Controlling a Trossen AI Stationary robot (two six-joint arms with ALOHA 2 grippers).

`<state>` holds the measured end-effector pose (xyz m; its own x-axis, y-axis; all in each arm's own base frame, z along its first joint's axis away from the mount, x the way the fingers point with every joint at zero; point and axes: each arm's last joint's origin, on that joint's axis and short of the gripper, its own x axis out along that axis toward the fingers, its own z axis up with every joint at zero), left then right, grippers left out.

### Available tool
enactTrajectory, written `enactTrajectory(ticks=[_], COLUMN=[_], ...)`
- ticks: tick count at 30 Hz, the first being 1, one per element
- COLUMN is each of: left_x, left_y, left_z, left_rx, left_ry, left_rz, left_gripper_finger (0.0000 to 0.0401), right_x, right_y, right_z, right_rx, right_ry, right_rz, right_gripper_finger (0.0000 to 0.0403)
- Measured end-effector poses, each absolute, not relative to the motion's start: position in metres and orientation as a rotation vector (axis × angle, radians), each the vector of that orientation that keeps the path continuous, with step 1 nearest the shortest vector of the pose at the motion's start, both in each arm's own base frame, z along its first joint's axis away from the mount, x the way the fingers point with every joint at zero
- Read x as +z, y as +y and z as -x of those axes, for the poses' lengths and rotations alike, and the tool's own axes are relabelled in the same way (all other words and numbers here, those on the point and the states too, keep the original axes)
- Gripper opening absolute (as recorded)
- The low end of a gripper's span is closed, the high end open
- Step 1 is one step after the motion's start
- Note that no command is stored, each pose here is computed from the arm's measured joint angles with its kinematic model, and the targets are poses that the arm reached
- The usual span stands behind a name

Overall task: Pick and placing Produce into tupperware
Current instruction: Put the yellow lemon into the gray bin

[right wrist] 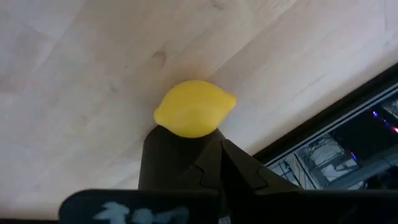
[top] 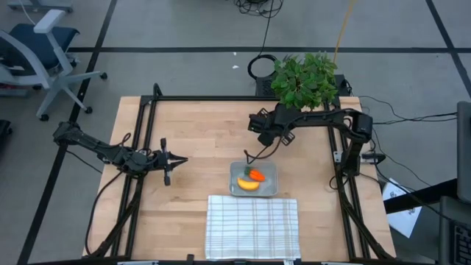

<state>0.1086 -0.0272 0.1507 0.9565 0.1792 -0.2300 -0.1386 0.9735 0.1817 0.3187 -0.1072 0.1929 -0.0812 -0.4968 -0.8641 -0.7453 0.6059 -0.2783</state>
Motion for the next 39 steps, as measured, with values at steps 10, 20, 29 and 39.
enactTrajectory(ticks=[10,20,29,39], left_x=[0.151,0.151,0.151,0.151], left_y=[-0.027,-0.027,-0.027,-0.027], left_z=[-0.109,-0.109,-0.109,-0.109], left_rx=[0.162,0.162,0.162,0.165], left_ry=[0.248,0.248,0.247,0.246], left_rz=[-0.165,-0.164,-0.163,-0.143], left_gripper_finger=[0.0026,0.0026,0.0026,0.0026], right_x=[0.193,0.188,0.18,0.18], right_y=[-0.117,-0.116,-0.114,-0.111], right_z=[-0.323,-0.321,-0.315,-0.318], right_rx=[0.271,0.274,0.307,0.289], right_ry=[1.64,1.635,1.659,1.637], right_rz=[0.981,0.926,0.926,0.909], right_gripper_finger=[0.0,0.0,0.006,0.0226])
